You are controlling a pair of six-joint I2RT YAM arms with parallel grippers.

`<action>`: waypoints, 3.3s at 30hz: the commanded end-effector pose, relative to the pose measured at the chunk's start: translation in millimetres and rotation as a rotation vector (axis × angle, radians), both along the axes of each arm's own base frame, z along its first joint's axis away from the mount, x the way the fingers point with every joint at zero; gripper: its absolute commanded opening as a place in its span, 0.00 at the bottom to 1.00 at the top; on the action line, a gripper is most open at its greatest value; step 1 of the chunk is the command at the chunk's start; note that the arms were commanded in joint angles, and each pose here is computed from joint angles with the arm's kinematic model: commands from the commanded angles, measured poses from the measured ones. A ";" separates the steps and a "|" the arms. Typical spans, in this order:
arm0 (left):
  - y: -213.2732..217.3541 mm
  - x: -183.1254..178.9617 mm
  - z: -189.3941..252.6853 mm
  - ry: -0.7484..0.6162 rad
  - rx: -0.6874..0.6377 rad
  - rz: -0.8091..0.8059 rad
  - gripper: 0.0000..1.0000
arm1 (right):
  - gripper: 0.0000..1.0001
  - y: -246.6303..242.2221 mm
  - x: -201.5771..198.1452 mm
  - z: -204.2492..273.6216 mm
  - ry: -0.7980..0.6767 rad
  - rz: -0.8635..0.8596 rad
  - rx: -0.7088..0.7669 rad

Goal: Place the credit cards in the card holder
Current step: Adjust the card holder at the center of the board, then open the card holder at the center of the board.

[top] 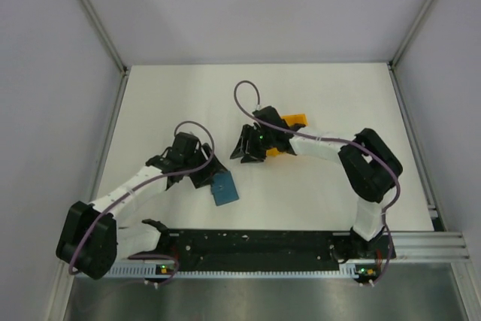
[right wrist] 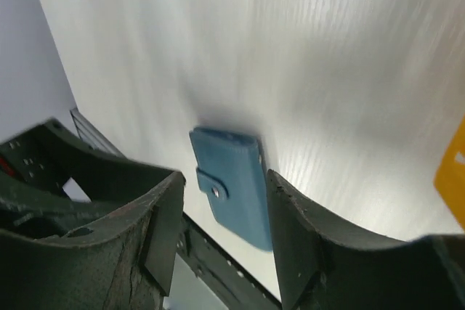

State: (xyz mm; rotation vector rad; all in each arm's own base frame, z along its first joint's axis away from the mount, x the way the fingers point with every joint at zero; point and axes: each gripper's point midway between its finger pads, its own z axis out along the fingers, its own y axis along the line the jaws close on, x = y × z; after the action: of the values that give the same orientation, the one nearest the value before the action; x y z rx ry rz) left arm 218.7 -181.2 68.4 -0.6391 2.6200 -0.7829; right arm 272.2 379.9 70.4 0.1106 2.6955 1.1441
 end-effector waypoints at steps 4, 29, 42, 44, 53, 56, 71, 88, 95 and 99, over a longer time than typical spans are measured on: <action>39.2 18.3 10.2 -0.152 0.228 0.030 0.72 | 0.49 -29.2 -63.2 21.6 -0.127 0.173 -0.113; 9.9 12.7 -45.0 -0.043 0.026 -0.197 0.76 | 0.61 29.5 -98.5 -14.5 0.084 0.016 0.110; 8.7 -32.8 -51.5 0.002 -0.006 -0.161 0.73 | 0.61 35.5 1.4 15.0 -0.080 -0.010 0.126; 6.8 -41.2 -52.2 0.011 -0.006 -0.159 0.73 | 0.61 36.4 10.3 21.1 -0.125 0.027 0.080; 21.0 -49.7 -33.5 -0.050 0.046 -0.068 0.72 | 0.59 -3.2 37.9 13.4 -0.282 0.145 -0.206; 40.0 -37.3 -16.0 -0.125 0.146 -0.019 0.70 | 0.57 -9.8 28.5 23.0 -0.368 0.259 -0.210; 51.7 20.5 -8.1 -0.205 0.319 0.023 0.61 | 0.45 12.4 -21.3 35.1 -0.361 0.568 0.043; 36.7 12.3 -50.3 -0.079 0.276 -0.019 0.56 | 0.45 35.0 -27.3 -5.0 -0.227 0.592 0.141; 37.6 6.4 -62.5 -0.046 0.293 -0.047 0.50 | 0.47 34.6 -26.4 -14.0 -0.211 0.577 0.130; 38.3 3.3 -66.9 -0.035 0.295 -0.052 0.46 | 0.47 33.6 -28.6 -34.5 -0.141 0.566 0.111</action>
State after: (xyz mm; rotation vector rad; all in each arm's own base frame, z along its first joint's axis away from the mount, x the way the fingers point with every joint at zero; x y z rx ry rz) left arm 241.6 -151.3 24.7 -0.4770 2.5644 -0.4641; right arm 237.7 405.7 46.1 -0.7411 2.5962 1.3514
